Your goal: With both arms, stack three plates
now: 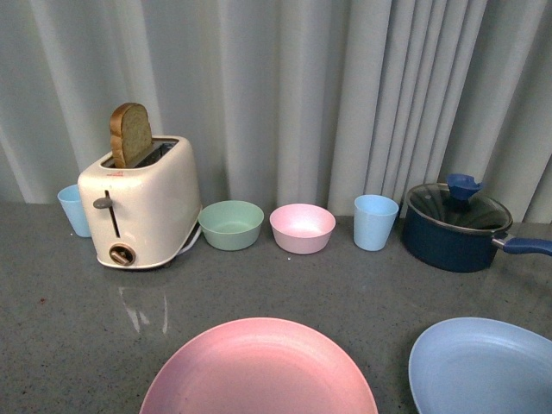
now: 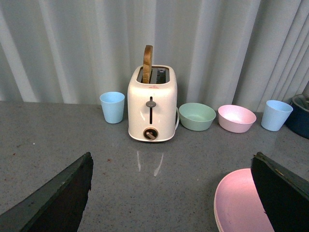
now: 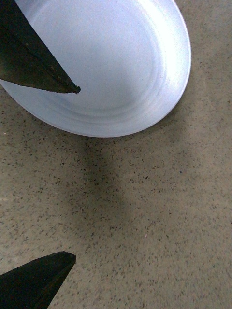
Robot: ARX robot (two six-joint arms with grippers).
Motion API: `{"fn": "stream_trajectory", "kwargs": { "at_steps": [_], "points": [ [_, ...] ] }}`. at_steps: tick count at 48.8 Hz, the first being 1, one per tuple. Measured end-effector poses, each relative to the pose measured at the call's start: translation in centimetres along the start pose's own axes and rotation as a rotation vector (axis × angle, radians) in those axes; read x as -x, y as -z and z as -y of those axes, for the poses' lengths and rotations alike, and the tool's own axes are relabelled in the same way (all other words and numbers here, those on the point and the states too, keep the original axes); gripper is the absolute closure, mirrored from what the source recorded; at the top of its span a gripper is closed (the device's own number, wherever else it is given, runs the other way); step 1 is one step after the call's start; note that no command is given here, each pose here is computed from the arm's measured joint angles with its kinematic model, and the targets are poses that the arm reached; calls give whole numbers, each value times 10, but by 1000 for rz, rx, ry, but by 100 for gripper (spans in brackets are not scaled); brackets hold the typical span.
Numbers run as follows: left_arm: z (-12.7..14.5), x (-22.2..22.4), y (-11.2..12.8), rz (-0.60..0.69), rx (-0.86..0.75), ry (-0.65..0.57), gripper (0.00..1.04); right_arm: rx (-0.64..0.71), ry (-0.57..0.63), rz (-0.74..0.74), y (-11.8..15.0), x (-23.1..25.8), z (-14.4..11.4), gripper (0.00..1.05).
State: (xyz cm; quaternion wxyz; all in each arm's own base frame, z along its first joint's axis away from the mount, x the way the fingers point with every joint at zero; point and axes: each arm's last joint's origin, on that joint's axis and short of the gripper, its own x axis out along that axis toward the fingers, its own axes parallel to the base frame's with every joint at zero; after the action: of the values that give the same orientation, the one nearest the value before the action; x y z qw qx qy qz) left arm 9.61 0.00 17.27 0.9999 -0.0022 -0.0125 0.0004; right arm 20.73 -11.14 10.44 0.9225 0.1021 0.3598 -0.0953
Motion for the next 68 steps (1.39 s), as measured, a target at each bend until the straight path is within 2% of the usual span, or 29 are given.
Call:
{"fn": "stream_trajectory", "kwargs": {
  "at_steps": [12, 61, 63, 68],
  "points": [
    [0, 0, 0, 0, 0, 0, 7, 31, -23, -97, 4, -52, -11, 7],
    [0, 0, 0, 0, 0, 1, 7, 64, -71, -166, -1, -108, -37, 7],
    [0, 0, 0, 0, 0, 0, 7, 63, -71, -169, -1, -110, -38, 12],
    [0, 0, 0, 0, 0, 1, 7, 56, -80, -171, 0, -112, -38, 31]
  ]
}}
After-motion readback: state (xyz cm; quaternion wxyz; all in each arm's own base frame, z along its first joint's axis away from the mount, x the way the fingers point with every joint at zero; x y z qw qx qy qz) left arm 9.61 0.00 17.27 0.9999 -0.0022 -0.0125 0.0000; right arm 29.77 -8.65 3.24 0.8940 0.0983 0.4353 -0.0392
